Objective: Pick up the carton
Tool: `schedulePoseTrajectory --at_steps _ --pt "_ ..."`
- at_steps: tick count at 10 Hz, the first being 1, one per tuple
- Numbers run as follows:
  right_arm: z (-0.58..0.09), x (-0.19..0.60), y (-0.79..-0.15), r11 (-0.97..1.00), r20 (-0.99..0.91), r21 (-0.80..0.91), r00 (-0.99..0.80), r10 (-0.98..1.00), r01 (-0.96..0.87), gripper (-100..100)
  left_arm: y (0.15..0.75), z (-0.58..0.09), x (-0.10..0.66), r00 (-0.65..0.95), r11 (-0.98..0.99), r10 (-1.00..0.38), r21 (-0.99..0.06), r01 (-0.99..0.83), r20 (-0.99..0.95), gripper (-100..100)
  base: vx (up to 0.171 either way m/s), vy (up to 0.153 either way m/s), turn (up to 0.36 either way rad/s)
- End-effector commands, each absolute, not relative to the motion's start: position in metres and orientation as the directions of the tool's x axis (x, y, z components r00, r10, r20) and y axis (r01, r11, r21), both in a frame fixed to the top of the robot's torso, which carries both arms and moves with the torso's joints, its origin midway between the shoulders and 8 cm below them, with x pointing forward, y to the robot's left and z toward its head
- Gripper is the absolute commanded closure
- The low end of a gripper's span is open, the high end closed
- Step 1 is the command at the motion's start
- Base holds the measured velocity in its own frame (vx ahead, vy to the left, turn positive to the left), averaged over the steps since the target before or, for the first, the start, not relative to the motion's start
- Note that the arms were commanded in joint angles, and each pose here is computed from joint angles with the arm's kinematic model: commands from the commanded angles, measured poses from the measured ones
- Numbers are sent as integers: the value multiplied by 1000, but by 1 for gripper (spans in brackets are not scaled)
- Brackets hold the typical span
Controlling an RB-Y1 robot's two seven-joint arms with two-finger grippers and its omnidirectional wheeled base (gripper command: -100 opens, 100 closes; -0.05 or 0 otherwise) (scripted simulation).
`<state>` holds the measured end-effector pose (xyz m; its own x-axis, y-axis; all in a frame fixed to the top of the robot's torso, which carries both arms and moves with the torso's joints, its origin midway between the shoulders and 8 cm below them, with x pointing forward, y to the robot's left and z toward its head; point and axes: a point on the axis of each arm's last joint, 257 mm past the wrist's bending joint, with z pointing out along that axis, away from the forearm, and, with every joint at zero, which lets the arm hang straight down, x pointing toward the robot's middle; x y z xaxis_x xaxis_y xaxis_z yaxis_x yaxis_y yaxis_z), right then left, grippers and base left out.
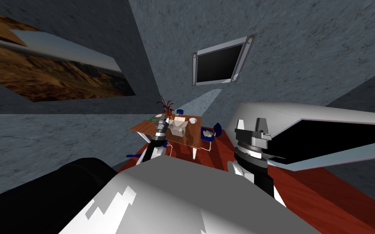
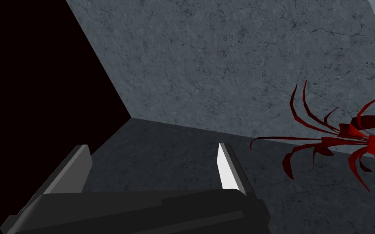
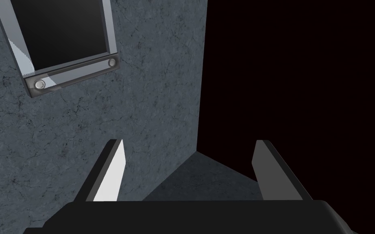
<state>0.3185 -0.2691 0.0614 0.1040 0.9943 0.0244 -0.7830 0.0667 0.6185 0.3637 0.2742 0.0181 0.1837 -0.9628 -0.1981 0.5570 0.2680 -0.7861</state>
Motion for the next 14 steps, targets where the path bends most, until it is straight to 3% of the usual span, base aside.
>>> schedulePoseTrajectory --at_steps 1,14 --pt "61 319 -269 67 24 618 104 994 -783 0 271 13 371 166 278 -960 -802 528 -223 -100 -16 50 -49" --pt "61 319 -269 67 24 619 104 994 -783 0 272 -23 407 110 302 -953 -894 332 -282 -100 -18 37 -35"
